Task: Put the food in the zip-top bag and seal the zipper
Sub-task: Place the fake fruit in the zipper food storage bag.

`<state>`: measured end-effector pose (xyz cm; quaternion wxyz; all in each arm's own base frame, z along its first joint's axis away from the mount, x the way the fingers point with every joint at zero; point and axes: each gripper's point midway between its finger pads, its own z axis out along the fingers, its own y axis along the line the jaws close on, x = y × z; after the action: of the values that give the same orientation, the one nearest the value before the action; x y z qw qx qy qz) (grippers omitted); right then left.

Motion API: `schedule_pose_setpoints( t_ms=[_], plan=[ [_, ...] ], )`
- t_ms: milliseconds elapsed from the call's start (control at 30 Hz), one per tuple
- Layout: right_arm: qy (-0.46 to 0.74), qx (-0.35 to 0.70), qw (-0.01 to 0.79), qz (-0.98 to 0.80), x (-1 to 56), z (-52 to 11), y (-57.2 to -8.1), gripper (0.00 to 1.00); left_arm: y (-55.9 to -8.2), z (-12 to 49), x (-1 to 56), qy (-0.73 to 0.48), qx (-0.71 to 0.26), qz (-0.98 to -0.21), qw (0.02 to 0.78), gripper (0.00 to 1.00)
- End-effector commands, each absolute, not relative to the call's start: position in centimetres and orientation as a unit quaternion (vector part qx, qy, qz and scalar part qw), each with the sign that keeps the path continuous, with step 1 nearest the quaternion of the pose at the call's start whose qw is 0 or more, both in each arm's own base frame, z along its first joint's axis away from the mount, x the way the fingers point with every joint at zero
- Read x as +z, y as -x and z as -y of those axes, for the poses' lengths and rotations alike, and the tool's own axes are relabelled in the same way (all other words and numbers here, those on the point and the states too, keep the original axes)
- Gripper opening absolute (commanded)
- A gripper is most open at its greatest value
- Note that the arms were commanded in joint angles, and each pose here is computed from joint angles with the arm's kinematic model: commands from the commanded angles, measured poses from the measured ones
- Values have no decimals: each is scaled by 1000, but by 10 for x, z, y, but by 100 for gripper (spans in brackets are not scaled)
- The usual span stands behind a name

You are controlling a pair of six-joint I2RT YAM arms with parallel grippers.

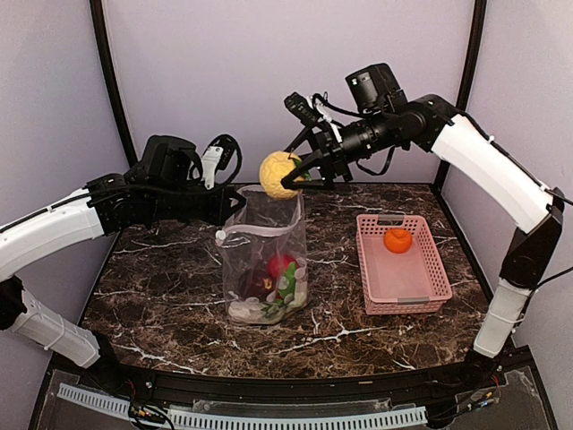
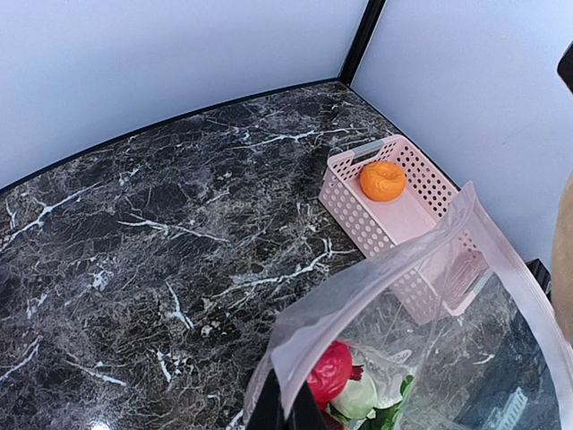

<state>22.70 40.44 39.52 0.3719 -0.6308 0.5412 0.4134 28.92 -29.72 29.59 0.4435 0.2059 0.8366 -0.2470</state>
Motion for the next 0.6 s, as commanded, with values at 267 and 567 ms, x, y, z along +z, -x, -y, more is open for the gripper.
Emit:
schedule_pose_setpoints(
  t_ms=[267, 567],
  plan=[
    [639, 392, 364, -553, 379, -422, -231, 67, -283, 290, 311, -195, -262, -829, 455, 1],
    [642, 371, 380, -553, 387, -414, -229, 99, -283, 289, 309, -197, -259, -829, 454, 1]
  ],
)
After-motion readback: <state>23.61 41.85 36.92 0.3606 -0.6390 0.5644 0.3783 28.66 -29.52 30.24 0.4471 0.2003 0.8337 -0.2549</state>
